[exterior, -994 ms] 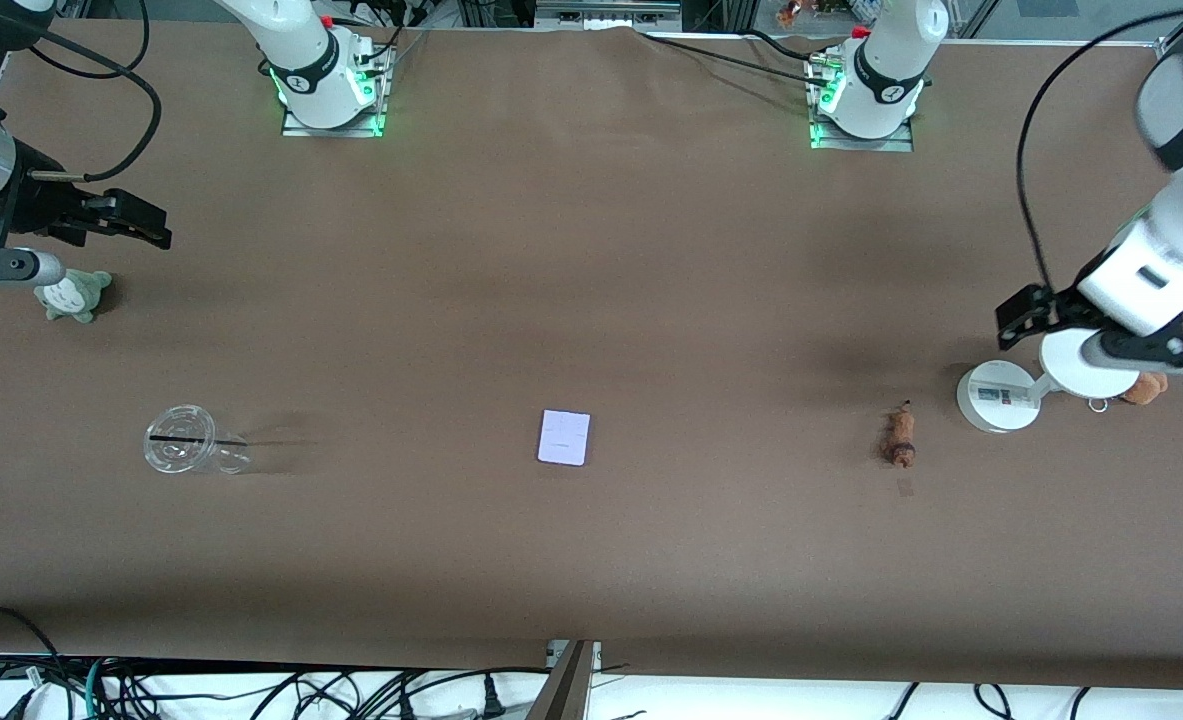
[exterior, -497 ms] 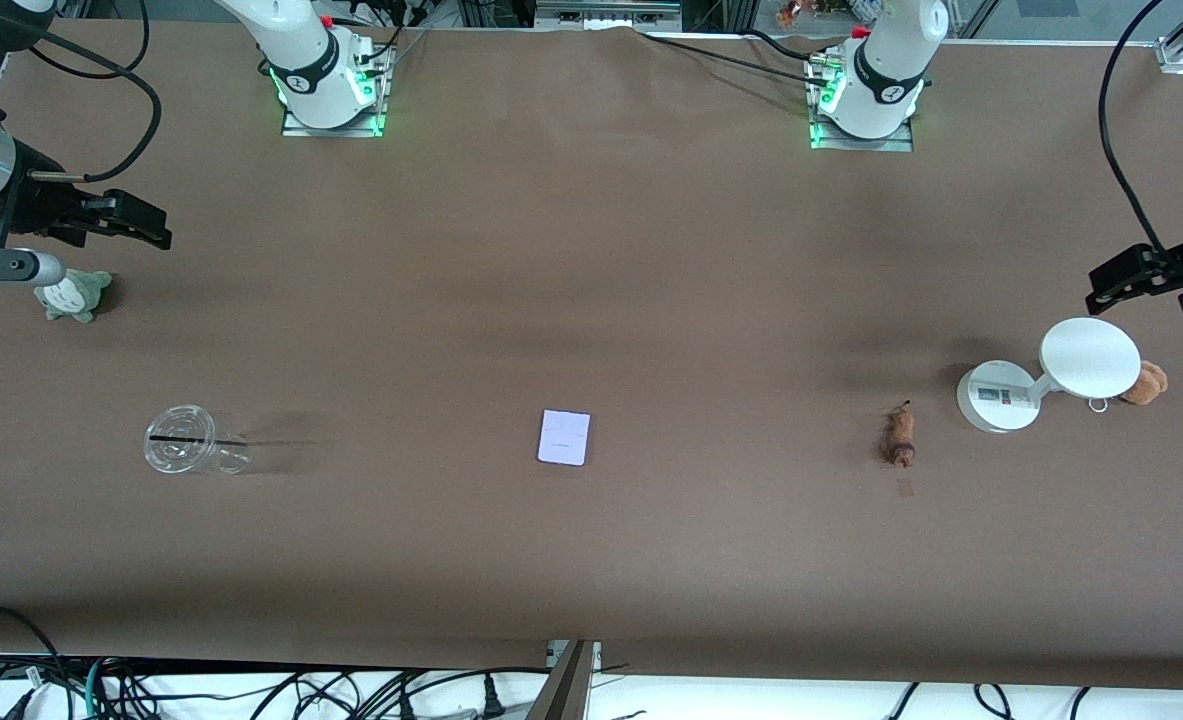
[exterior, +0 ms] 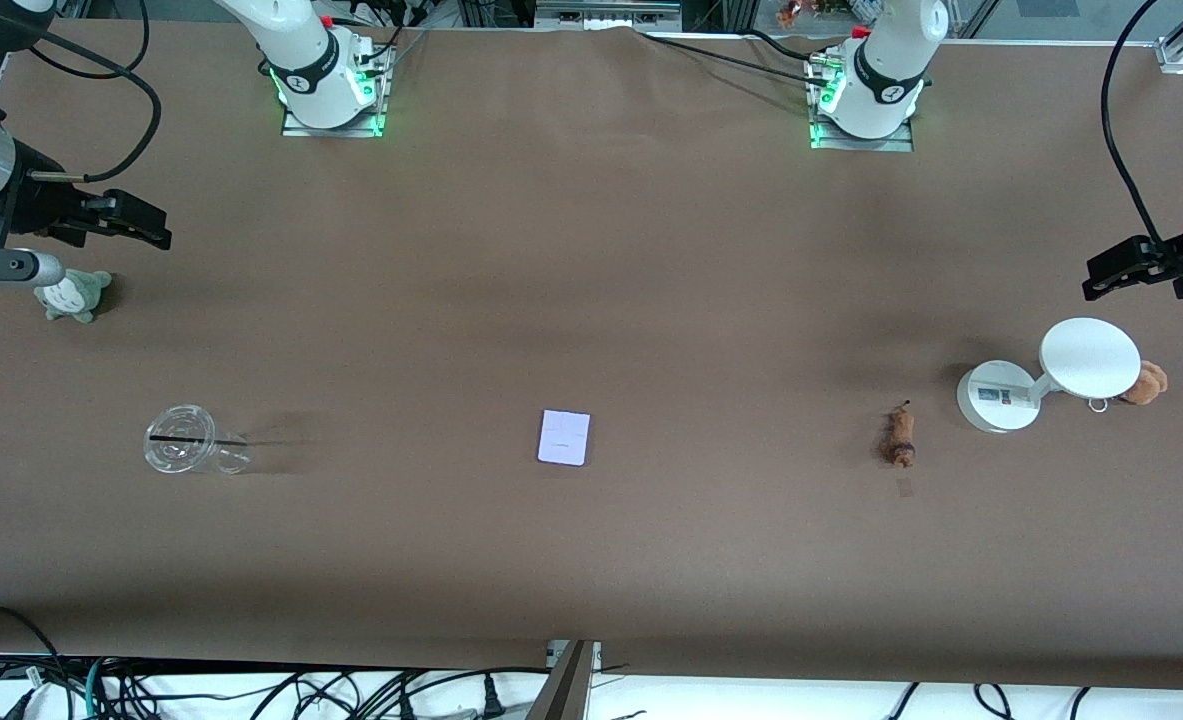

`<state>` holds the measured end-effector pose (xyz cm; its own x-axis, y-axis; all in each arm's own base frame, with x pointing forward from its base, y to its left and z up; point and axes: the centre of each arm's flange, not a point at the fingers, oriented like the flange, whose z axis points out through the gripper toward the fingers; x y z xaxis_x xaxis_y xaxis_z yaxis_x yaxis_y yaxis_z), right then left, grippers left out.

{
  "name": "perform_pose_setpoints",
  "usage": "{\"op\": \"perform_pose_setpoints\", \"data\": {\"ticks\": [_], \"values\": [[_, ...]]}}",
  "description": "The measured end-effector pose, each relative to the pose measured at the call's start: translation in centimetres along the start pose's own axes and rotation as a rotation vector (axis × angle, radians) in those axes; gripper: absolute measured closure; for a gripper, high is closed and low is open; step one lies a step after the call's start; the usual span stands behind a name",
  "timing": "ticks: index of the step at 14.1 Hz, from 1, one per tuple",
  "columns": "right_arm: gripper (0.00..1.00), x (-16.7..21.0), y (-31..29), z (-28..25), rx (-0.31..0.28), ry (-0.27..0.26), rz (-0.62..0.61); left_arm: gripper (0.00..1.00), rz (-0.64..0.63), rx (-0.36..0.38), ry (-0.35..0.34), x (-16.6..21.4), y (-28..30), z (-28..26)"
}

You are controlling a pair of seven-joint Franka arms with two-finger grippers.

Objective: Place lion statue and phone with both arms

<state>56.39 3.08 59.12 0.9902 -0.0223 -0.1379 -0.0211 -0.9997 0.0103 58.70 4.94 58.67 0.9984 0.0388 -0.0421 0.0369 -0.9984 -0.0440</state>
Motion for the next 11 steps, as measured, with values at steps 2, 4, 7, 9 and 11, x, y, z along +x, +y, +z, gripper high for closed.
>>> {"op": "perform_pose_setpoints", "data": {"ticks": [2,4,7,9,11], "values": [[0.0,0.0,0.0,0.0,0.0,0.0,0.0,0.0,-0.011,-0.003,-0.001,-0.04,-0.61,0.03],[0.0,0.0,0.0,0.0,0.0,0.0,0.002,0.0,-0.019,-0.015,-0.004,-0.09,-0.95,0.1],[0.0,0.0,-0.02,0.0,0.0,0.0,0.002,0.0,-0.019,-0.021,-0.006,-0.1,-0.87,0.15],[0.0,0.0,-0.03,0.0,0.0,0.0,0.002,0.0,-0.019,-0.021,-0.006,-0.1,-0.86,0.16],[0.0,0.01,-0.04,0.0,0.0,0.0,0.002,0.0,-0.016,-0.021,-0.008,-0.06,-0.73,0.25]]}}
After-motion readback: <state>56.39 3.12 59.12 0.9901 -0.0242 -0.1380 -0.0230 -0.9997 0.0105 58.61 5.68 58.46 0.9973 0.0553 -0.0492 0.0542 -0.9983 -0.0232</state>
